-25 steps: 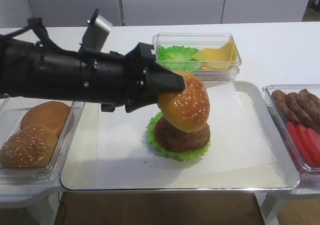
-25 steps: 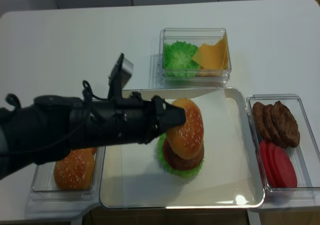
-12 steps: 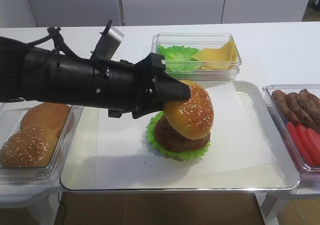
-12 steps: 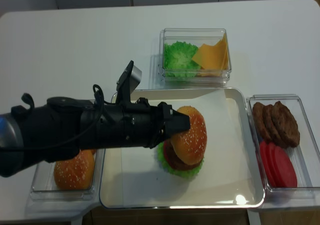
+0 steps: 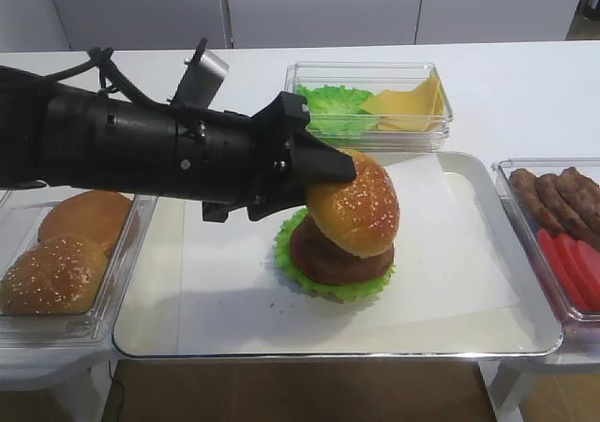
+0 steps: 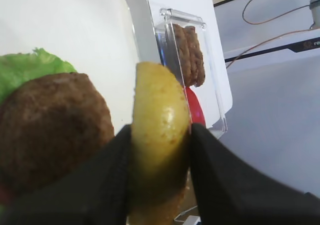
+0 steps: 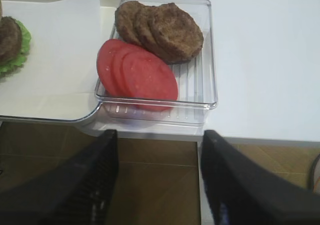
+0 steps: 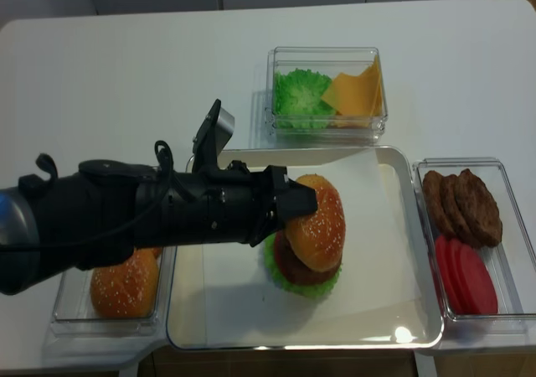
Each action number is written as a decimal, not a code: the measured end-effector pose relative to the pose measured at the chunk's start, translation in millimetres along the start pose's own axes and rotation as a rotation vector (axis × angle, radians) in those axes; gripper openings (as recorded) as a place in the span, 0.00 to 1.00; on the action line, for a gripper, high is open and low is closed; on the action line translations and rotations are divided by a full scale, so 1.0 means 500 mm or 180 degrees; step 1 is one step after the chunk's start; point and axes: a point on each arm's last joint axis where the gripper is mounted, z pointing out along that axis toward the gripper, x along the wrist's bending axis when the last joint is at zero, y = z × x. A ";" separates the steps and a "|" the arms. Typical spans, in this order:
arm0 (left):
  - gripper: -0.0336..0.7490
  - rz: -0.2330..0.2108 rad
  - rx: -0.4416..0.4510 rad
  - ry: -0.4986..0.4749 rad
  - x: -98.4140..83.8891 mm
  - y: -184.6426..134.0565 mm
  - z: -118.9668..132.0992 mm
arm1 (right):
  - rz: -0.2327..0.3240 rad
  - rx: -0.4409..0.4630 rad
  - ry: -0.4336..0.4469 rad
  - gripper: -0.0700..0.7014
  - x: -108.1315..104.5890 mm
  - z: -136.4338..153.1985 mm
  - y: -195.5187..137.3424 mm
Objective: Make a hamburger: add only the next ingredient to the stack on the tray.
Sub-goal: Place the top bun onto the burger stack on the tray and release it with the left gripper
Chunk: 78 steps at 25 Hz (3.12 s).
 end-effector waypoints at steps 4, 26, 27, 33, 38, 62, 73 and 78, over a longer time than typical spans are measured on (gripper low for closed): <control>0.36 -0.0049 0.0011 0.0014 0.004 0.000 0.003 | 0.0000 0.0000 0.0000 0.61 0.000 0.000 0.000; 0.36 -0.0091 0.0085 0.0121 0.033 -0.002 0.023 | -0.0012 0.0000 0.0000 0.61 0.000 0.000 0.000; 0.36 -0.0090 0.0080 0.0128 0.033 -0.002 0.023 | -0.0012 0.0000 0.0000 0.61 0.000 0.000 0.000; 0.36 -0.0091 0.0088 0.0118 0.032 -0.002 0.023 | -0.0012 0.0000 0.0000 0.61 0.000 0.000 0.000; 0.36 -0.0090 0.0076 0.0133 0.033 -0.001 0.023 | -0.0007 0.0000 0.0000 0.61 0.000 0.000 0.000; 0.39 -0.0178 0.0230 0.0107 0.052 -0.006 0.043 | 0.0012 0.0000 0.0000 0.61 0.000 0.000 0.000; 0.39 -0.0108 0.0234 0.0100 0.052 -0.007 0.043 | 0.0012 0.0000 0.0000 0.61 0.000 0.000 0.000; 0.42 -0.0126 0.0224 0.0077 0.055 -0.001 0.038 | 0.0012 0.0000 0.0000 0.61 0.000 0.000 0.000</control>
